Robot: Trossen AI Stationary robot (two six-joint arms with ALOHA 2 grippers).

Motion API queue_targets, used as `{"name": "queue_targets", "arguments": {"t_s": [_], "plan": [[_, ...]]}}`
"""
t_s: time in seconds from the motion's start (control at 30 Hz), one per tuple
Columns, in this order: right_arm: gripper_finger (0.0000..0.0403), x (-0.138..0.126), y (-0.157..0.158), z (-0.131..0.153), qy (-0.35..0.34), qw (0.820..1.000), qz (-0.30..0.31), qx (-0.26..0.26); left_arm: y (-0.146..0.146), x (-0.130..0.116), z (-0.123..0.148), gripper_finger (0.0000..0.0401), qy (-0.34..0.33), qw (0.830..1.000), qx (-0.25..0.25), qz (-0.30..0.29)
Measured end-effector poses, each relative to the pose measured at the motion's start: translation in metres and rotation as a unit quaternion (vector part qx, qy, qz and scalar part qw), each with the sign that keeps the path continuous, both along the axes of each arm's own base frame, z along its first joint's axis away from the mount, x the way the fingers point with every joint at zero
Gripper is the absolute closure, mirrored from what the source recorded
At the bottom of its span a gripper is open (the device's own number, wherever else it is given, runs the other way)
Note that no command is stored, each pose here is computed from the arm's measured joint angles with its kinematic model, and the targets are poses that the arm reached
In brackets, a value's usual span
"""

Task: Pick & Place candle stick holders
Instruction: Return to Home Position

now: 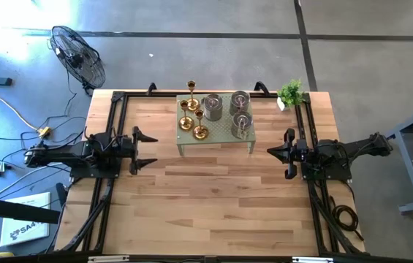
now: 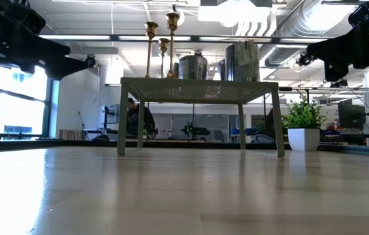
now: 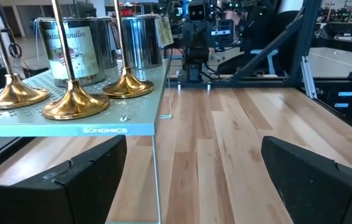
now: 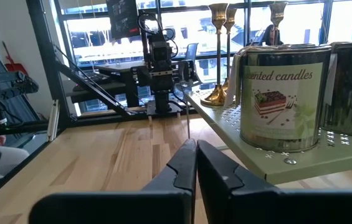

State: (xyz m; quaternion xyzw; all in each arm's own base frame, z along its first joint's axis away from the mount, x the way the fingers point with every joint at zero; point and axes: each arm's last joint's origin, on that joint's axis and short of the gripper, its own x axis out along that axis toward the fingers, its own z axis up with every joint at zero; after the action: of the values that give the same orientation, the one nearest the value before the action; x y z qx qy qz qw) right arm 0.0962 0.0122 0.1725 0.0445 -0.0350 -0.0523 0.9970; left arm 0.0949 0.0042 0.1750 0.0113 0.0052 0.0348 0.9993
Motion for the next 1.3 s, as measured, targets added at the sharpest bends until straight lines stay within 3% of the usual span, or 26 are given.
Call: {"name": "queue_targets", "arguments": {"t_s": [0.5, 0.63, 0.8, 1.3], "plan": [[0.0396, 0.0, 0.0, 0.0, 0.0, 1.0, 0.0, 0.0, 0.0001, 0.0001, 0.0, 0.0035, -0.002, 1.0, -0.005, 0.002], [0.0396, 0.0, 0.0, 0.0, 0.0, 1.0, 0.0, 0.0, 0.0004, 0.0001, -0.0002, 0.0051, -0.001, 1.0, -0.004, 0.007], [0.0394, 0.0, 0.0, 0.0, 0.0, 1.0, 0.0, 0.0, 0.0006, 0.0001, -0.0003, 0.0119, -0.001, 1.0, -0.002, 0.011], [0.0395, 0.0, 0.0, 0.0, 0.0, 1.0, 0.0, 0.0, 0.0012, -0.0002, -0.0005, 0.0377, 0.003, 1.0, -0.002, 0.021]]}}
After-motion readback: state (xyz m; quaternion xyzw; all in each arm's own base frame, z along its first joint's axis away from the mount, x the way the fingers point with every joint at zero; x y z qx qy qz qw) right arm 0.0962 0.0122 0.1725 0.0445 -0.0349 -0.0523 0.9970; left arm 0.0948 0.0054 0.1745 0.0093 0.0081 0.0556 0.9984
